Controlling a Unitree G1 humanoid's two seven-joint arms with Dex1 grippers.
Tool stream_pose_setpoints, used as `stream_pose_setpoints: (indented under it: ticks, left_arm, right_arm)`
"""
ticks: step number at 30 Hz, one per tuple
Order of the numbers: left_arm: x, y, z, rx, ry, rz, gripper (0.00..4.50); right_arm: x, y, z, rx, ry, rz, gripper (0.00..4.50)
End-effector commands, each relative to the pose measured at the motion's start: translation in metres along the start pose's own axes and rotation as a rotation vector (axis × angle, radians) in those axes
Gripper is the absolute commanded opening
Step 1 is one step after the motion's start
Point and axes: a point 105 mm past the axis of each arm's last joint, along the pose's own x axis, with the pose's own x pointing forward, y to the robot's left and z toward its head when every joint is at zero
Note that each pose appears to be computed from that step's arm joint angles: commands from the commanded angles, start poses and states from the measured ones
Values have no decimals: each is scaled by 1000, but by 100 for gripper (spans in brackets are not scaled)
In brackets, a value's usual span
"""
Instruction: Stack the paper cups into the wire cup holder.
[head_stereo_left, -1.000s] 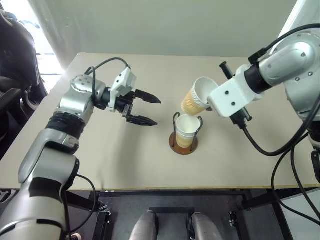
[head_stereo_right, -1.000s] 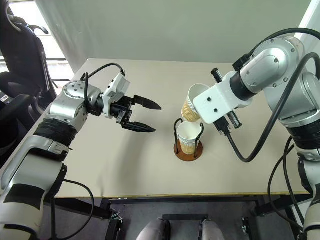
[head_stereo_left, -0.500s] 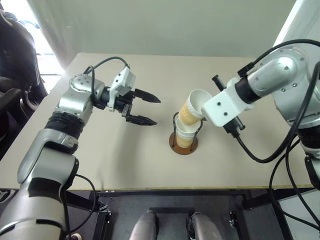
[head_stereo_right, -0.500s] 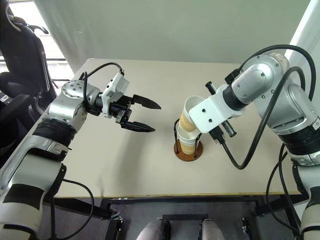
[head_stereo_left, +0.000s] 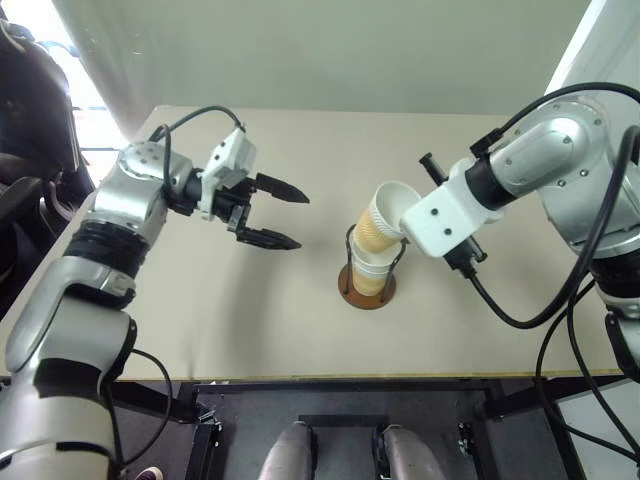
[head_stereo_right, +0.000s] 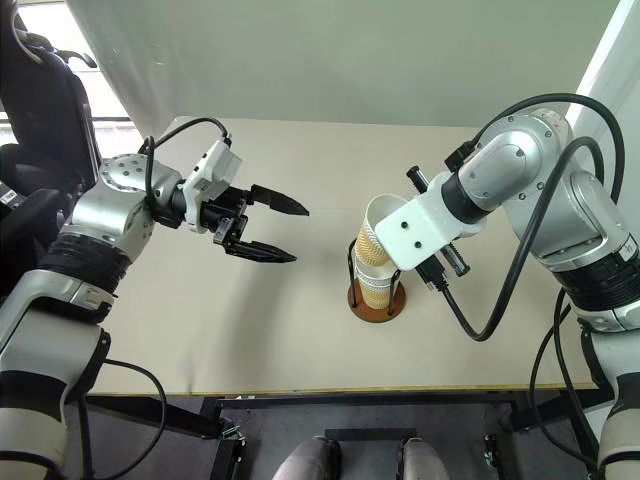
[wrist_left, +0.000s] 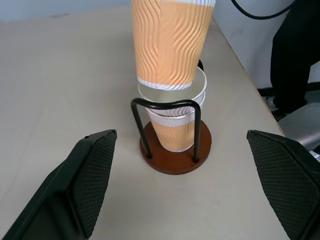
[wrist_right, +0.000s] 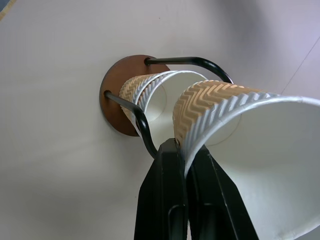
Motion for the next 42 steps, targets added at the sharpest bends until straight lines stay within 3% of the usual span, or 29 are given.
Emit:
stream_pose_setpoints:
  ticks: [1,18,40,42]
  left_arm:
    - [-7,-1,21,80,-17,-24,450]
    - [-13,0,55,155,-35,-37,450]
    - [-13,-2,48,151,-26,-46,450]
    - [-13,-2,46,148,-25,-46,450]
  right_arm:
    - [-3,-1,2,-27,7,-6,3]
    - [3,6,-3,-41,16,21,3]
    - [0,15,-7,-75,44,73,3]
    - [0,12,-3,-59,19,59,40]
